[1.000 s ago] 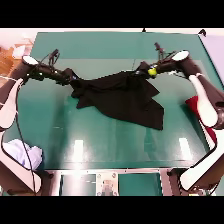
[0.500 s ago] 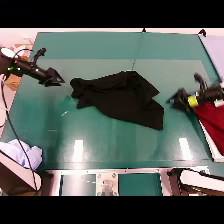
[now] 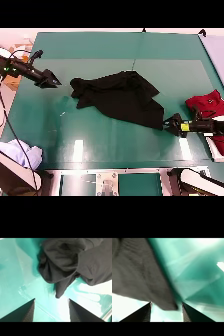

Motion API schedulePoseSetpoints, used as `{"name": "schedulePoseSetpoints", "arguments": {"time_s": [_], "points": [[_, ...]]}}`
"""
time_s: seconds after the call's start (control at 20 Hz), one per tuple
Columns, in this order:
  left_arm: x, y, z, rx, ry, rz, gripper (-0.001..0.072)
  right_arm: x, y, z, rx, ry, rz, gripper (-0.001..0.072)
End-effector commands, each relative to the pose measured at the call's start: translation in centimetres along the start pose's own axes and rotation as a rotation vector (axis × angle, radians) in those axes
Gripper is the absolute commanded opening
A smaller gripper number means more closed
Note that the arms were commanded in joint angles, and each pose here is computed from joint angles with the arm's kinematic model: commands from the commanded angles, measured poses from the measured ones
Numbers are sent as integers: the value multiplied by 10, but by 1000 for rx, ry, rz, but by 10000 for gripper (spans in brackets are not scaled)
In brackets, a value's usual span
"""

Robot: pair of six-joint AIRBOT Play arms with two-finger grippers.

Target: Fold the shirts.

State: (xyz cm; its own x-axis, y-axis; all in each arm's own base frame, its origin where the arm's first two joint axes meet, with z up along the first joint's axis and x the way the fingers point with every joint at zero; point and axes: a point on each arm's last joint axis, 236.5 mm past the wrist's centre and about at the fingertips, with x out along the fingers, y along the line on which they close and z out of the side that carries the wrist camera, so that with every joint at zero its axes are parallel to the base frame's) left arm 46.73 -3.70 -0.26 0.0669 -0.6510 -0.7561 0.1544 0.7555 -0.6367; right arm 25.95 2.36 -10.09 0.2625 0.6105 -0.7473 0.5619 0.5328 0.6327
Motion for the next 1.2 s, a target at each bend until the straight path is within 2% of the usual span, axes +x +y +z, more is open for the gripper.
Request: {"name": "schedulePoseSetpoints", "arguments": {"time_s": [0.0, 0.05, 0.1, 0.2, 0.25, 0.5, 0.65, 0.8, 1.15], "points": [[0, 0, 0, 0, 1, 2, 473, 29, 8, 5, -2, -1, 54, 451], [0, 0, 0, 0, 1, 2, 473, 36, 14, 5, -11, 4, 70, 443], [0, 0, -1, 0, 4, 2, 473, 41, 20, 6, -17, 8, 85, 374], [0, 1, -5, -1, 23, 3, 473, 37, 29, 15, -53, -5, 94, 82], [0, 2, -8, -1, 35, 9, 473, 31, 34, 24, -69, -22, 101, 15], [2, 0, -19, -20, 75, -6, 473, -26, 52, 105, -114, -222, 76, 12], [27, -2, -42, -48, 159, -41, 472, -32, 58, 116, -129, -232, 79, 13], [73, -20, -72, 30, 276, -83, 472, -21, 57, 112, -130, -202, 73, 13], [141, -35, -36, 261, 168, 106, 472, -13, 56, 107, -128, -173, 71, 13]]}}
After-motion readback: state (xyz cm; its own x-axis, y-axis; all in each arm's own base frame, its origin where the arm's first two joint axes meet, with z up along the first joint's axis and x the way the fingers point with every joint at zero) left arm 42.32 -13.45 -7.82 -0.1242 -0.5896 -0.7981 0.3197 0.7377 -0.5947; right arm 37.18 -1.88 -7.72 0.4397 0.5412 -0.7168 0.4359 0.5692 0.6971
